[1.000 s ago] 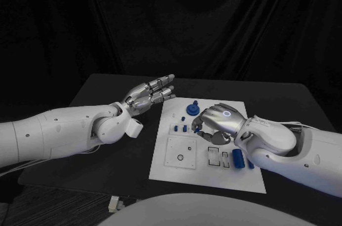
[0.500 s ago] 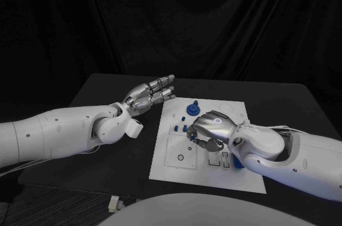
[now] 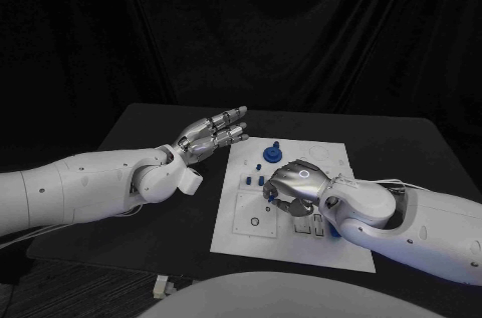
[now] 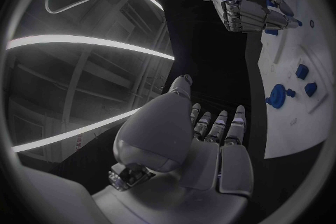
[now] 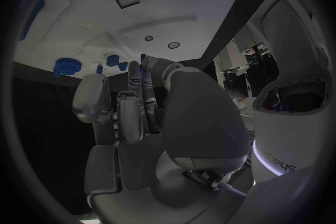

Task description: Assemble the parts on the task board

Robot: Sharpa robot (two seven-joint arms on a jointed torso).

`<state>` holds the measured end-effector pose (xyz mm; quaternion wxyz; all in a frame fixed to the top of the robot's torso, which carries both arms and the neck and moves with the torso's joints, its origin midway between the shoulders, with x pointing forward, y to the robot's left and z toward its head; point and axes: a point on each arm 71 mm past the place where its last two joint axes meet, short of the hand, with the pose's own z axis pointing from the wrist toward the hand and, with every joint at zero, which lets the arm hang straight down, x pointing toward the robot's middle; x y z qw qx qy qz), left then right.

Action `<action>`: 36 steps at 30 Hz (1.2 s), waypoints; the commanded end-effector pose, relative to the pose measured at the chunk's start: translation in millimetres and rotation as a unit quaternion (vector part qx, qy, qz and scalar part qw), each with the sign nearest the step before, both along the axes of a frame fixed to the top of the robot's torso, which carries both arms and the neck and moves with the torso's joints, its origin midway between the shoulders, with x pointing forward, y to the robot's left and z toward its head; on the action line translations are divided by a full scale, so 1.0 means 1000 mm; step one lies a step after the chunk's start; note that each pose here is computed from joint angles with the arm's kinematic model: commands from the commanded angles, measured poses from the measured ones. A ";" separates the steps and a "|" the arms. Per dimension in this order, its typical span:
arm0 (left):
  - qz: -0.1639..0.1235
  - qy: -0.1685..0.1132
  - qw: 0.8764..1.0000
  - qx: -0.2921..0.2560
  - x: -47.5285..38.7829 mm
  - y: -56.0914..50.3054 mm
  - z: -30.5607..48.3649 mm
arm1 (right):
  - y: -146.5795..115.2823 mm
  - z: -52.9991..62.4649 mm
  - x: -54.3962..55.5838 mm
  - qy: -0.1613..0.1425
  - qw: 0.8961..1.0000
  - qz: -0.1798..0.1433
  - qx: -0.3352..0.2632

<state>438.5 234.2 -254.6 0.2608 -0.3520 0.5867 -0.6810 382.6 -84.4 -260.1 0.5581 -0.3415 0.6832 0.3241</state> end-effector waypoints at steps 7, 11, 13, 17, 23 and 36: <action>-0.006 0.001 1.000 -0.008 -0.0013 -0.001 -0.0020 | 0.001 -0.010 -0.002 0.004 1.000 -0.007 -0.008; -0.006 0.003 1.000 -0.007 -0.0014 -0.001 -0.0029 | 0.002 -0.012 -0.003 0.006 1.000 -0.007 -0.007; -0.005 0.003 1.000 -0.007 -0.0013 0.000 -0.0034 | 0.003 -0.013 -0.003 0.007 1.000 -0.007 -0.006; -0.005 0.004 1.000 -0.006 -0.0011 0.001 -0.0041 | 0.003 -0.015 -0.003 0.009 1.000 -0.007 -0.006; -0.005 0.005 1.000 -0.006 -0.0012 0.001 -0.0049 | 0.003 -0.018 -0.003 0.011 1.000 -0.010 -0.009; -0.007 0.007 1.000 -0.006 -0.0016 0.000 -0.0061 | 0.005 -0.021 -0.003 0.015 1.000 -0.008 -0.013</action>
